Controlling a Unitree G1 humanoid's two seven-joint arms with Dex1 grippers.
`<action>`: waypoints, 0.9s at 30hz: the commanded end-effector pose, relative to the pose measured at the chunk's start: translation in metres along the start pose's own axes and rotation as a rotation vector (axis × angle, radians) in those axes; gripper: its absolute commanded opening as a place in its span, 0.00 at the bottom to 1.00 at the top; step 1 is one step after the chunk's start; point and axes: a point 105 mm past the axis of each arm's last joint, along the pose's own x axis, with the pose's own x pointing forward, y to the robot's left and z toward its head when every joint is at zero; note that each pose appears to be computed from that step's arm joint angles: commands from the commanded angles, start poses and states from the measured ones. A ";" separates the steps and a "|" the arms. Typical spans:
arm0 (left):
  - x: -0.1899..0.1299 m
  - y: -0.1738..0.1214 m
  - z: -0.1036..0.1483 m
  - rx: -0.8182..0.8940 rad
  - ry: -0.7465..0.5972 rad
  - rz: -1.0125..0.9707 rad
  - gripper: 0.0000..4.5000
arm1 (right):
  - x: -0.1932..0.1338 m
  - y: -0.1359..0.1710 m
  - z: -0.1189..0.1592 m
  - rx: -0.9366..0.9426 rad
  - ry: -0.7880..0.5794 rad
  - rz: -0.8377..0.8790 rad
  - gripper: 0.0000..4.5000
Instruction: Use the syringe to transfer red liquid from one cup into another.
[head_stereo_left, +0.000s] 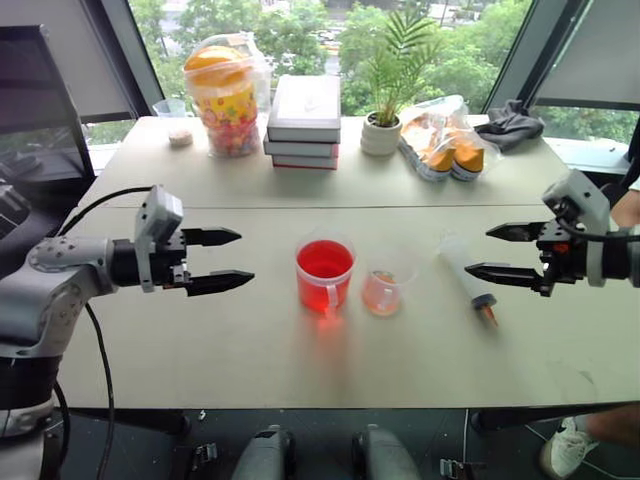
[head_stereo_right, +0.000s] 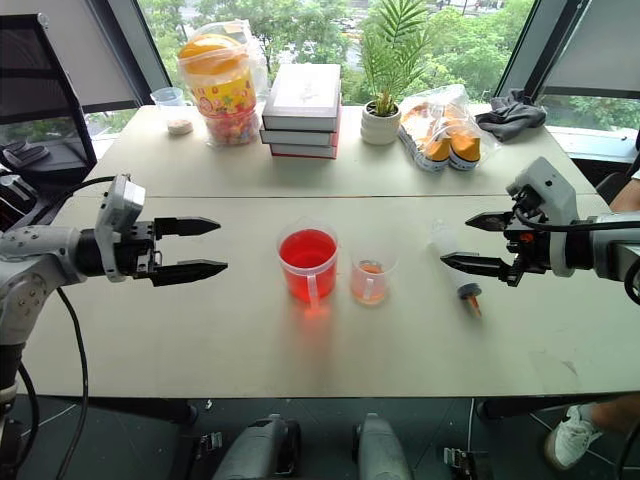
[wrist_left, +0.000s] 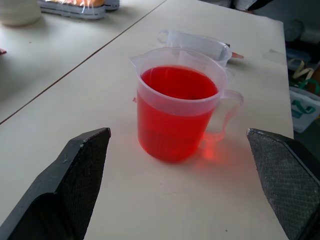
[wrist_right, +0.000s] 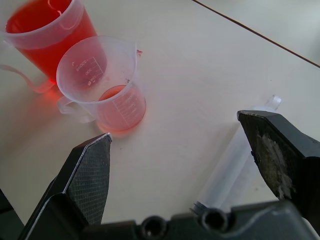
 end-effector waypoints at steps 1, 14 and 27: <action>-0.001 -0.002 0.011 0.039 -0.032 0.011 1.00 | -0.004 0.002 0.011 -0.060 -0.014 -0.014 0.99; 0.009 -0.006 0.012 0.043 -0.070 0.016 1.00 | 0.004 0.018 0.013 -0.079 -0.014 0.004 0.99; 0.023 0.002 0.015 0.038 -0.080 0.020 1.00 | -0.003 0.003 0.003 -0.017 0.013 -0.081 0.99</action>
